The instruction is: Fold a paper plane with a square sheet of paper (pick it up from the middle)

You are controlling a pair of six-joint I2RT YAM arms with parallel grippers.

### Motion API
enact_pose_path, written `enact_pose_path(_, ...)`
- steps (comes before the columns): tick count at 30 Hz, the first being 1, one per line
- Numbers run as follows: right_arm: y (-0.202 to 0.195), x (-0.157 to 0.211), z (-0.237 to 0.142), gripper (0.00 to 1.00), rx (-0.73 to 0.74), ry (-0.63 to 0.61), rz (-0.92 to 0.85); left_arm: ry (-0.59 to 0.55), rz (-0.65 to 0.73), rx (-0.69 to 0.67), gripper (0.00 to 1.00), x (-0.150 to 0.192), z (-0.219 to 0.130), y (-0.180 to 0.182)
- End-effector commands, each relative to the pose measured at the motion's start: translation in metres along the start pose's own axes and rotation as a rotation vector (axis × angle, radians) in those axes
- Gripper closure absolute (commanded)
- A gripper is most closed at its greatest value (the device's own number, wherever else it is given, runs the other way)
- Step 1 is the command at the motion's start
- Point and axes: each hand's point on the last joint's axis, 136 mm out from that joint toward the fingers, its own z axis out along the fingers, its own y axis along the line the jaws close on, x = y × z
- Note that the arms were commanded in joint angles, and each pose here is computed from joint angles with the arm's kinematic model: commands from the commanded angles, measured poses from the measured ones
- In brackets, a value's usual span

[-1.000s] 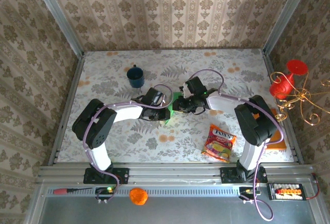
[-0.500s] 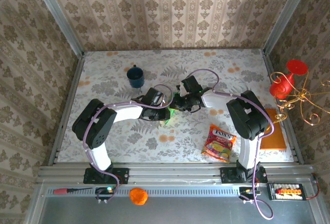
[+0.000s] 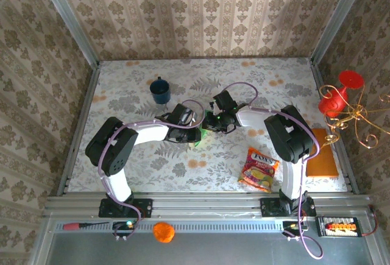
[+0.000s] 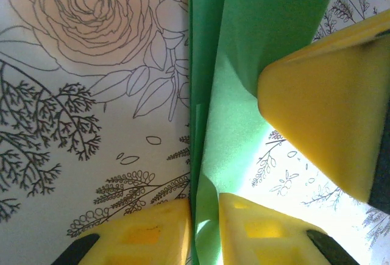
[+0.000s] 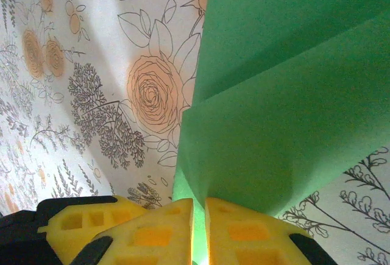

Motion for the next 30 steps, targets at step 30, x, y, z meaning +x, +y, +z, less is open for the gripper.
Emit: enact_pose_path(30,-0.022,0.003,0.014,0.86,0.091,0.042,0.011,0.174,-0.009,-0.120,0.78,0.055,0.024,0.037)
